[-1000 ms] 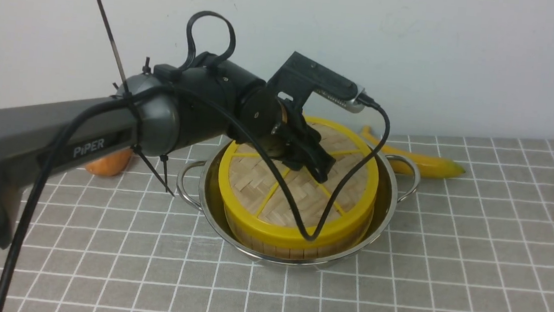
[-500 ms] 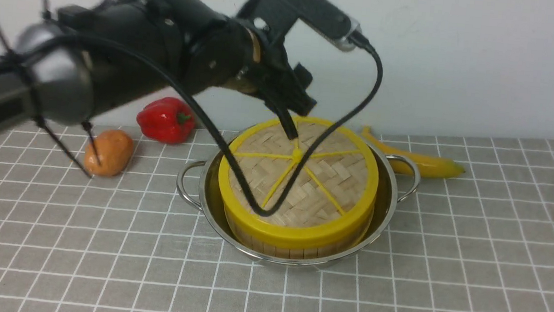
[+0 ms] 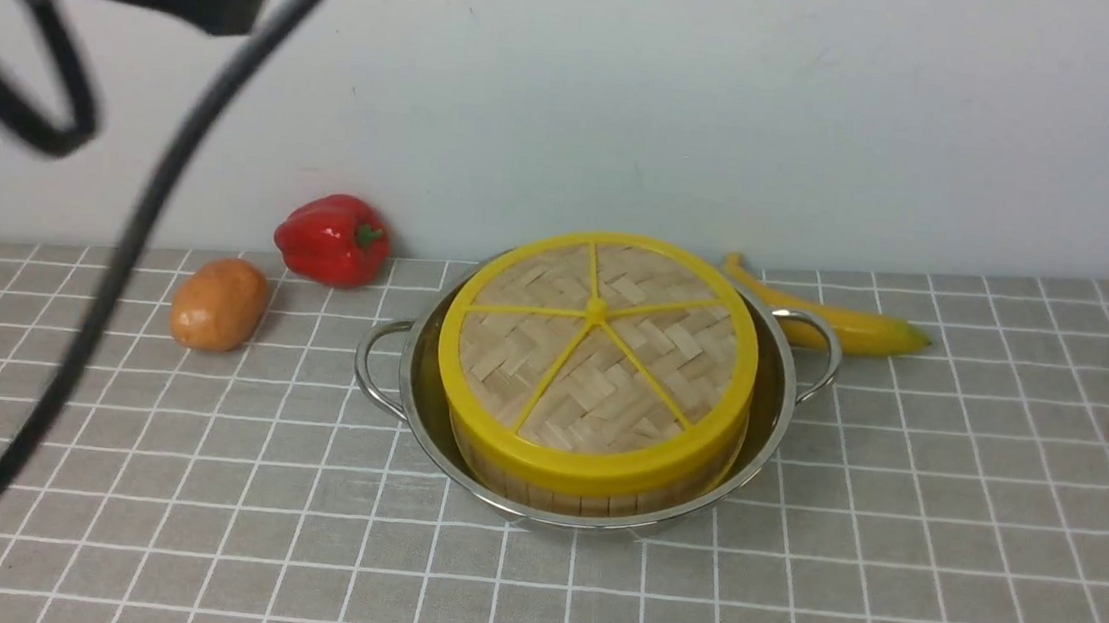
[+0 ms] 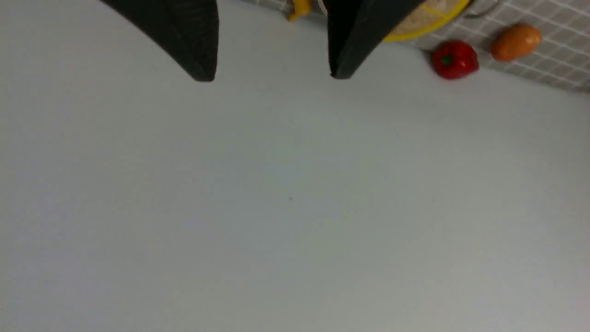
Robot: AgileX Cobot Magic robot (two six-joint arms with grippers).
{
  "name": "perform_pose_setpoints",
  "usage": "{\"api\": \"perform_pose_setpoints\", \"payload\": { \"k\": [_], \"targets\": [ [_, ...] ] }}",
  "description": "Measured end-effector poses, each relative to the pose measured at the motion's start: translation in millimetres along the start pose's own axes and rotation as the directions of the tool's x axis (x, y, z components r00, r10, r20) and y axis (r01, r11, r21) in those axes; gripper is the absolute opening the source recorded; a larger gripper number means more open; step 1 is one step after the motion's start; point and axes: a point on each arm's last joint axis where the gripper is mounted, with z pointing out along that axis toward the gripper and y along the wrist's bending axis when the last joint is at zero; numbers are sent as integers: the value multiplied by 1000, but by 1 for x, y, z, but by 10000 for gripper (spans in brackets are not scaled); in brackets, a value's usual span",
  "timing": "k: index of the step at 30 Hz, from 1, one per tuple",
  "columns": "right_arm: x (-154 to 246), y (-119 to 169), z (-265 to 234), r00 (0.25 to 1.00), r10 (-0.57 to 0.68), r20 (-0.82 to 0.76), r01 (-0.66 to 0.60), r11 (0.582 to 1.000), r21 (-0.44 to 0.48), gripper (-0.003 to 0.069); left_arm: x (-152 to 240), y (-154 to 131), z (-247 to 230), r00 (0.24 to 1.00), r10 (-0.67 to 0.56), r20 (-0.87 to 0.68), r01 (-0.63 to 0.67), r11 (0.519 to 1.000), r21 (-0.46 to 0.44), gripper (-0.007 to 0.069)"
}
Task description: Place the steamer in the pot on the grey tablecloth, and put the lid on the steamer.
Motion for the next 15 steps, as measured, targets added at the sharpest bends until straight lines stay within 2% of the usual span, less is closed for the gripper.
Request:
{"api": "perform_pose_setpoints", "payload": {
  "k": [6, 7, 8, 10, 11, 15],
  "targets": [
    [56, -5, 33, 978, -40, -204, 54, 996, 65, 216, 56, -3, -38, 1000, -2, 3, 2, 1000, 3, -22],
    [83, -6, 40, 961, -48, -272, 69, 995, 70, 179, 81, -8, -44, 1000, -12, -17, 12, 1000, 9, -22],
    [89, -6, 43, 956, -49, -288, 72, 995, 69, 175, 84, -9, -45, 1000, -17, -20, 17, 1000, 10, -22],
    [125, -6, 53, 941, -60, -334, 84, 995, 59, 132, 119, -17, -50, 998, -43, -56, 44, 999, 17, -22],
    [125, -7, 51, 942, -60, -329, 84, 995, 60, 127, 121, -18, -50, 997, -46, -58, 47, 999, 17, -22],
    [182, -8, 58, 926, -48, -374, 74, 996, 55, 93, 170, -29, -58, 990, -106, -88, 108, 994, 17, -22]
  ]
}}
